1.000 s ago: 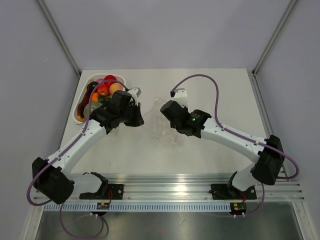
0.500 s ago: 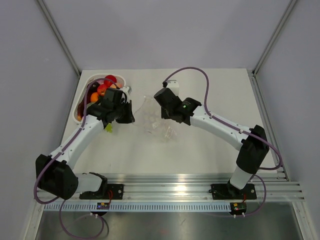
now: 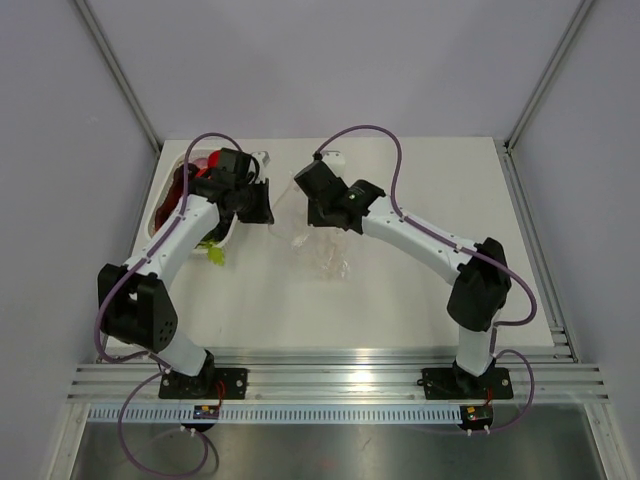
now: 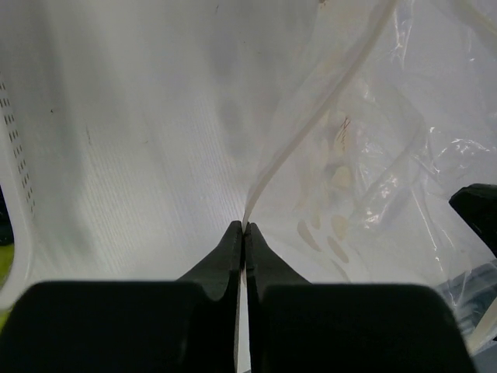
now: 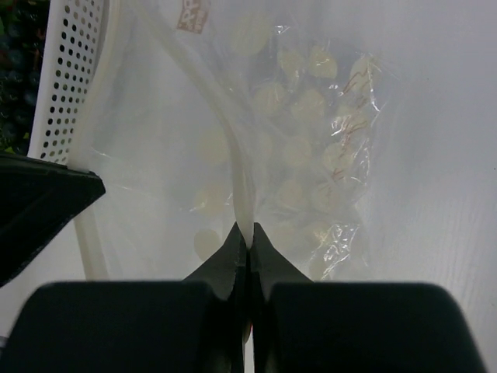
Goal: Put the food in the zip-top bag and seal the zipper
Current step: Open the zipper of the food storage bag at the center of the board, then pick up the fake fruit from the bin.
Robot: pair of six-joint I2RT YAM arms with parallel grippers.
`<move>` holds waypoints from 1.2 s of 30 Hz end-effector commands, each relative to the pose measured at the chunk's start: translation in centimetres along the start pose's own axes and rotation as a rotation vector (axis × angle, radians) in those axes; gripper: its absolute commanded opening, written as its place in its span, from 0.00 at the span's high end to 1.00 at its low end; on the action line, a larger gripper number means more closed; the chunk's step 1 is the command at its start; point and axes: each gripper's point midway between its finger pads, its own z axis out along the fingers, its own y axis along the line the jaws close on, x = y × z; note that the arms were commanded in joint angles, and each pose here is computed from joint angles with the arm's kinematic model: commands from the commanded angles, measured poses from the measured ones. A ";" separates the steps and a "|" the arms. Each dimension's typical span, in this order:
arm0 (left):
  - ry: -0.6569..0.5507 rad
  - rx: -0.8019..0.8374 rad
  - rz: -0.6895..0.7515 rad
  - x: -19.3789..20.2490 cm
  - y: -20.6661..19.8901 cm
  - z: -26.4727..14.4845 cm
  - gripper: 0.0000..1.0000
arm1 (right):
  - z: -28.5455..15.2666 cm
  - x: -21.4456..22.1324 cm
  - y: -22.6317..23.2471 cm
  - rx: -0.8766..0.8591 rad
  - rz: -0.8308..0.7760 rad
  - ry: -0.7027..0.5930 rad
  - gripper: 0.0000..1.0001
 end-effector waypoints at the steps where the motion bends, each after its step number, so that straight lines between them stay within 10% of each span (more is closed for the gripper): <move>1: -0.037 0.048 -0.006 -2.5 -0.6 -0.3 0.94 | 0.6 -1.7 0.3 0.048 0.063 0.000 1.00; 17: -0.171 -0.108 -0.127 -6.2 4.9 -2.9 0.03 | 0.5 -1.0 -2.4 0.079 0.120 0.024 1.00; 36: -0.024 -0.274 -0.122 -5.7 10.5 6.7 0.24 | -1.6 -1.5 -3.0 0.055 0.143 -0.014 1.00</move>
